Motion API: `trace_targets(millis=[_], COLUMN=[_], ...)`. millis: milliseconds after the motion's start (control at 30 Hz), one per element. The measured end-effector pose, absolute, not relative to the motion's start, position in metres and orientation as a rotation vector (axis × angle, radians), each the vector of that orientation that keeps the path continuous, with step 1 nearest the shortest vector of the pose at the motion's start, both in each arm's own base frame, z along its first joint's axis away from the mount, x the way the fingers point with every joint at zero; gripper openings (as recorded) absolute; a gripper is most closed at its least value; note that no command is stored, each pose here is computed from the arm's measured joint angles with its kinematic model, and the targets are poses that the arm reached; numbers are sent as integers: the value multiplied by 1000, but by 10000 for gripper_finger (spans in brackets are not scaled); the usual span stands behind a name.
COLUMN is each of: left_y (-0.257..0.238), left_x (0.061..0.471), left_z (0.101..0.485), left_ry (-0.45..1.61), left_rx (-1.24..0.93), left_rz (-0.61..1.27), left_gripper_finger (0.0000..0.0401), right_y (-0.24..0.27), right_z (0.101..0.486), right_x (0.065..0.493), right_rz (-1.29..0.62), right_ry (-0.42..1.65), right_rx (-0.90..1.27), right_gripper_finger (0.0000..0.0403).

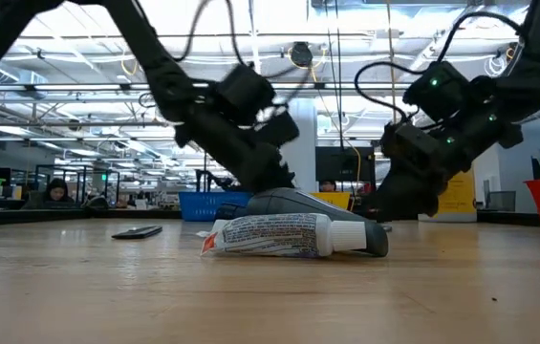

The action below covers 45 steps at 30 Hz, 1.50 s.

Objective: Pick & Place Travel size toiletries
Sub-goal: Put the black hair comb into the green bin

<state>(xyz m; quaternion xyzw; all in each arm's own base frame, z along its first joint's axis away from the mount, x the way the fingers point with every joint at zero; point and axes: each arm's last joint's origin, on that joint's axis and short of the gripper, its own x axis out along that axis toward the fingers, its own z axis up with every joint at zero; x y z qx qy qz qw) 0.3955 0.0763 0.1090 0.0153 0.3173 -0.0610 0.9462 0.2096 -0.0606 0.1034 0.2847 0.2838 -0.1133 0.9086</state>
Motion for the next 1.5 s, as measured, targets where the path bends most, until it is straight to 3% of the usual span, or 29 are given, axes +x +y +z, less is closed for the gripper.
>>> trace_targets(millis=[300,567,800,1000,1333,1500], left_y=[84,87,87,86,86,83], left_x=[428,441,440,440,440,430], left_z=[93,77,75,74,83,120], left_ry=[686,697,711,715,697,727], left_rx=[40,14,-4,-3,-4,23], left_rz=[-187,-184,-174,-171,-164,-173], left_gripper_finger=[6,6,8,5,19,21], right_y=[-62,-62,-60,-56,-52,-51], right_z=[93,86,88,99,96,97], right_x=[226,256,249,235,220,224], right_rz=[-179,-102,-81,-81,-177,-185], right_ry=[609,649,700,779,814,785], right_rx=[678,696,625,546,502,412], right_gripper_finger=[297,292,276,210,38,13])
